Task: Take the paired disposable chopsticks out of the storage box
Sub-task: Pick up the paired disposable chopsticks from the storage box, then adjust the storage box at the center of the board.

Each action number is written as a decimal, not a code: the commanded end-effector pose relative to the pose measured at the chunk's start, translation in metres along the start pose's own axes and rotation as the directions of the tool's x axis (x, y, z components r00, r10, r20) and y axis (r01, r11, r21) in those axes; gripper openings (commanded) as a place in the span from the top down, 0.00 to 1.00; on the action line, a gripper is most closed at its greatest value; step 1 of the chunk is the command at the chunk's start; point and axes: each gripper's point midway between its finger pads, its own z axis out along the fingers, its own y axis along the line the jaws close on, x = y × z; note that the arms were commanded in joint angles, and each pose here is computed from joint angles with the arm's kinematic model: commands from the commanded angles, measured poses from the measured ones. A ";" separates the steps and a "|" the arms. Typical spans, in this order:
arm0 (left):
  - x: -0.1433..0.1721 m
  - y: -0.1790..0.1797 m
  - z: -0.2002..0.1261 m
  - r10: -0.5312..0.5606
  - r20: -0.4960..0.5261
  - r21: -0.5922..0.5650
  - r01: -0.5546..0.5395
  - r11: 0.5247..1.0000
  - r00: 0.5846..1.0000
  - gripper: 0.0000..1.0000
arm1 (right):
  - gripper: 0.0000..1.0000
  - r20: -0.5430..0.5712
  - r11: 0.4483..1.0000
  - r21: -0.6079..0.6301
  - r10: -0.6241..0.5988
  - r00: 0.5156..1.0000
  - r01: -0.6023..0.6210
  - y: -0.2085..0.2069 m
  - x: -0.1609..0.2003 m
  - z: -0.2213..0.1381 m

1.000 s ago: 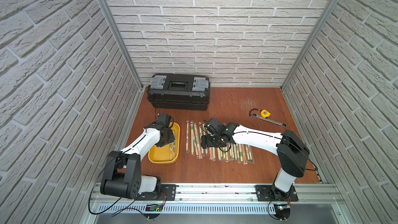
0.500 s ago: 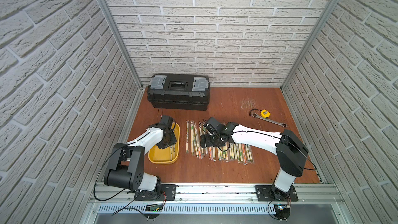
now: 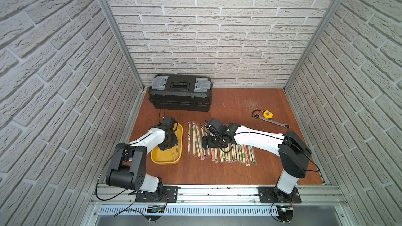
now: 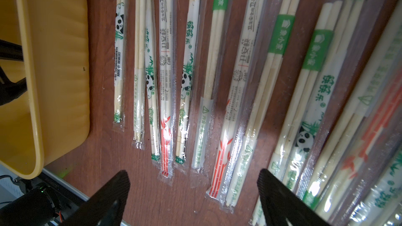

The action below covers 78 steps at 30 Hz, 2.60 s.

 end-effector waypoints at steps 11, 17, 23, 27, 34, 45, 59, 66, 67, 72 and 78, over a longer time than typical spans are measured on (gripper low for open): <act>-0.024 0.018 -0.057 -0.053 0.137 -0.027 0.057 0.998 0.989 0.97 | 0.07 0.023 1.000 -0.021 -0.021 1.000 0.022 0.009 -0.005 -0.006; -0.041 0.018 -0.088 -0.049 0.203 0.003 0.049 0.999 0.978 0.97 | 0.07 0.027 1.000 -0.021 -0.022 0.999 0.022 0.009 -0.006 -0.006; -0.053 0.004 -0.111 -0.014 0.253 0.065 -0.002 0.998 0.967 0.97 | 0.07 0.033 1.000 -0.018 -0.022 0.999 0.023 0.006 -0.005 -0.008; -0.058 -0.018 -0.127 0.049 0.308 0.113 -0.087 0.990 0.950 0.97 | 0.07 0.037 1.000 -0.008 -0.022 0.999 0.023 0.002 -0.004 -0.009; -0.054 -0.071 -0.137 0.185 0.341 0.136 -0.243 0.960 0.922 0.97 | 0.06 0.051 1.000 0.006 -0.006 0.999 0.006 -0.009 -0.007 -0.014; -0.033 -0.130 -0.083 0.338 0.244 0.090 -0.368 0.925 0.909 0.97 | 0.06 0.064 0.999 0.025 0.019 0.998 -0.020 -0.028 -0.005 -0.022; -0.026 -0.092 -0.034 0.350 0.142 -0.024 -0.350 0.936 0.926 0.97 | 0.06 0.057 1.000 0.018 0.024 0.998 -0.025 -0.026 -0.004 -0.018; -0.028 -0.069 -0.033 0.329 0.131 -0.071 -0.322 0.944 0.935 0.97 | 0.06 0.058 1.000 0.014 0.023 0.998 -0.024 -0.024 -0.005 -0.019; -0.029 -0.067 -0.033 0.331 0.131 -0.076 -0.324 0.943 0.934 0.97 | 0.06 0.057 1.000 0.015 0.024 0.998 -0.025 -0.025 -0.005 -0.018; -0.028 -0.078 -0.035 0.355 0.146 -0.038 -0.353 0.935 0.924 0.97 | 0.06 0.055 1.000 0.015 0.023 0.998 -0.024 -0.025 -0.005 -0.017; -0.023 -0.092 -0.026 0.381 0.133 -0.017 -0.383 0.924 0.915 0.96 | 0.06 0.056 1.000 0.015 0.024 0.998 -0.025 -0.026 -0.005 -0.018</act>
